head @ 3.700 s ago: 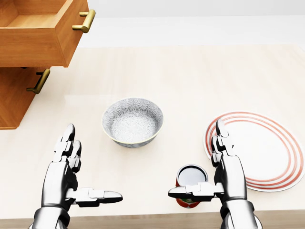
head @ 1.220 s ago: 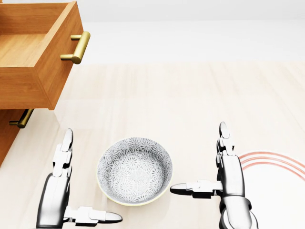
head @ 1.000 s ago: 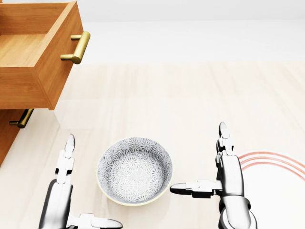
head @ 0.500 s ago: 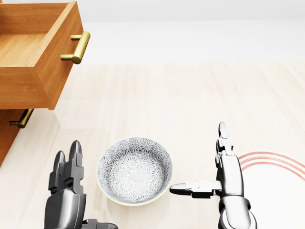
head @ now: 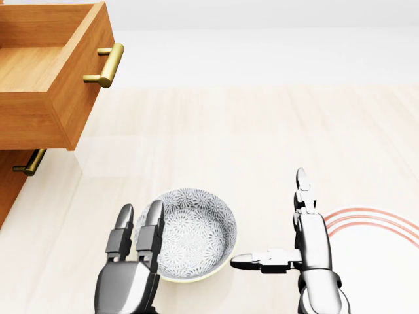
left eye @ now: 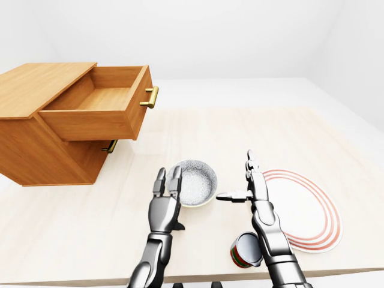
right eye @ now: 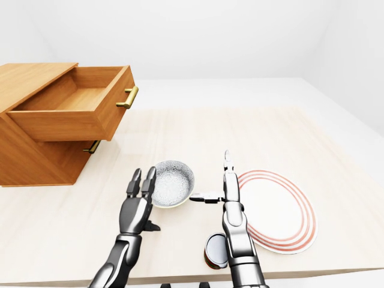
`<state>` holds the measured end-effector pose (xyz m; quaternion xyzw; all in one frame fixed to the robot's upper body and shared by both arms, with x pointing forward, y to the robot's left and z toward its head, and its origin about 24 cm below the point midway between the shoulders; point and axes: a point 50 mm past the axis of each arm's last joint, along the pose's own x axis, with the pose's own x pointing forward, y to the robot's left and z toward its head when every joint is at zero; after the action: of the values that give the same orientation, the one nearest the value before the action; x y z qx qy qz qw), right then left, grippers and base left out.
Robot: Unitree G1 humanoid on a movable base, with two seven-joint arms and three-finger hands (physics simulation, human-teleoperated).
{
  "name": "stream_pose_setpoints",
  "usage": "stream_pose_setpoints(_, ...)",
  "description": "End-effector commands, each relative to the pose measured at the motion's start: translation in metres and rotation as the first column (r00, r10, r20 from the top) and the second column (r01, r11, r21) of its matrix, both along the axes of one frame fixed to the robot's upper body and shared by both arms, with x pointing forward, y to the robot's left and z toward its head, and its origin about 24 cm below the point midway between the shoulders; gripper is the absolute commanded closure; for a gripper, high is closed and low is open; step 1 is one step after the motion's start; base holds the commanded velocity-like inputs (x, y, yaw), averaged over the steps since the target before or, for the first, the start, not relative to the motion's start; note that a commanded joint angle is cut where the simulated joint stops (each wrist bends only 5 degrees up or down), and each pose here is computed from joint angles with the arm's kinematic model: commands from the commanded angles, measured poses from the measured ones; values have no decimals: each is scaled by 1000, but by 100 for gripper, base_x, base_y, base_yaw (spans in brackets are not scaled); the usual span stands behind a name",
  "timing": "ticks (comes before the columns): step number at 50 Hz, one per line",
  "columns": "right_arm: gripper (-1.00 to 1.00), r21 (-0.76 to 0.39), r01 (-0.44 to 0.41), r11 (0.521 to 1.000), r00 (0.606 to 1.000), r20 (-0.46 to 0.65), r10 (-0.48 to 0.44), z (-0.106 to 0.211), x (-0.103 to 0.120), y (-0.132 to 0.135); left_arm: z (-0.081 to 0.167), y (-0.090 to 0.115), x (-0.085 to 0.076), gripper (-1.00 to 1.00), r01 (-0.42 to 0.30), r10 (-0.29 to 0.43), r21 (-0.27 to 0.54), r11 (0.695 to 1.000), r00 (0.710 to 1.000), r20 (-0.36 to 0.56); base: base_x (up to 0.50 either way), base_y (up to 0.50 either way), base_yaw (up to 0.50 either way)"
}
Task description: Put the bowl on top of the cabinet.
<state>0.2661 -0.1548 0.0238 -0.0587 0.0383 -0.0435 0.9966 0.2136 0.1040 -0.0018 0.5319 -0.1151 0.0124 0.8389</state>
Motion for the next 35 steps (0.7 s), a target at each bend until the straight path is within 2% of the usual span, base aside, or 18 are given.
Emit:
stream_pose_setpoints(1,-100,-5,-11,1000,1000,-2,11,-1,0,2,-10,-15,4,-100,87,-85,106,991,996,-25,0,0,0)
stream_pose_setpoints(6,-100,-5,-12,1000,1000,-3,12,-1,0,1,-12,-15,3,-100,91,-88,112,990,996,-33,0,0,0)
stream_pose_setpoints(7,-100,-5,-12,1000,1000,-3,12,-1,0,1,-13,-15,3,-42,93,-89,117,989,995,-36,0,0,0)
stream_pose_setpoints(8,-100,-5,-12,1000,1000,-3,12,-1,0,1,-14,-15,2,83,96,-92,123,988,995,-40,0,0,0)
stream_pose_setpoints(9,-100,-4,-12,1000,1000,-2,12,-1,0,2,-16,-14,2,92,102,-97,137,985,994,-44,0,0,0)
stream_pose_setpoints(24,-100,-3,-25,1000,1000,2,25,0,-1,4,-19,-11,2,86,103,-95,164,981,994,-51,0,0,0)
stream_pose_setpoints(31,-100,-1,-31,1000,999,9,31,1,-1,5,-19,-11,1,74,108,-100,172,979,994,-53,0,0,0)
stream_pose_setpoints(35,-100,-3,-35,999,999,10,36,0,-1,6,-13,-8,3,62,80,-77,138,987,997,-32,0,0,0)
